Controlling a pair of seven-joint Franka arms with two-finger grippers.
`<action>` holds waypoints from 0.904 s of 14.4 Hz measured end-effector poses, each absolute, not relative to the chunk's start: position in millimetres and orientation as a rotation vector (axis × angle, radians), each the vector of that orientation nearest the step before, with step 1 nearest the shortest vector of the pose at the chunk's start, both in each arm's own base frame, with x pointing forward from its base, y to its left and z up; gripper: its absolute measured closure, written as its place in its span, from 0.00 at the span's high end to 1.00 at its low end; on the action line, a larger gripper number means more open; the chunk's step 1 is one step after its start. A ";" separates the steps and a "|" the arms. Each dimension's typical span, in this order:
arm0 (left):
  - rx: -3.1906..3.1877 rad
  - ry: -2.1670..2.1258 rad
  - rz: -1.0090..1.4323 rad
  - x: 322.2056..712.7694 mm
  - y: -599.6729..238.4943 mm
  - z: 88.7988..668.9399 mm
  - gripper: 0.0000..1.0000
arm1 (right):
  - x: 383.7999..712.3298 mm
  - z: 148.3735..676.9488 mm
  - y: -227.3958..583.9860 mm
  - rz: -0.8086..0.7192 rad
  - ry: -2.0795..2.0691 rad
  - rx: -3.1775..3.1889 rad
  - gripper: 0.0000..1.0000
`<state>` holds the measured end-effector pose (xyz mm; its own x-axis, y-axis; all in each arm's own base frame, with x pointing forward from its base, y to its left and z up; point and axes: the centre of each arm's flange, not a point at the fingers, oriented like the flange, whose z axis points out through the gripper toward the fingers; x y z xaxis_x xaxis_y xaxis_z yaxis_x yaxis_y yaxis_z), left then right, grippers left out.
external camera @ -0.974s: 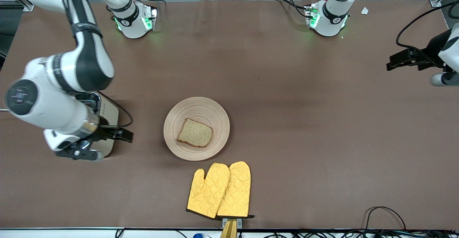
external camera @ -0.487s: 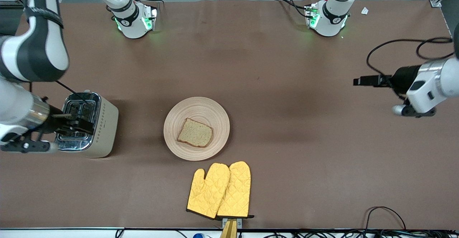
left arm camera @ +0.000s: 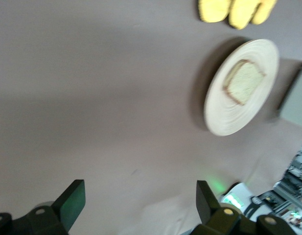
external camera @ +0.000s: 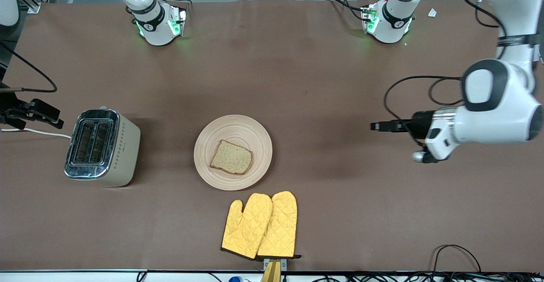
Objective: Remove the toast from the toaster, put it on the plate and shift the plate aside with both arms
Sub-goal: 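Withdraw the right gripper while the left gripper reaches toward the plate, then move the left gripper to the plate rim and grip it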
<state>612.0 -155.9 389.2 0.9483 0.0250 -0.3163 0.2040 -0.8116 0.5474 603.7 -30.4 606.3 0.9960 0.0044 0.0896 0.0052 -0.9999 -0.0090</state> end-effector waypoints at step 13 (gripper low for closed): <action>2.246 0.187 -0.290 544.2 -349.2 198.7 1.00 | 583.2 647.7 -29.7 -0.146 0.081 -3.129 1.00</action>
<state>544.2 -349.2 198.7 0.9621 0.0360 -0.2703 0.2311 -0.6342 0.7378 583.2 -29.7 647.7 0.9943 -0.0520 0.0926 -0.0512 -0.9986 -0.0105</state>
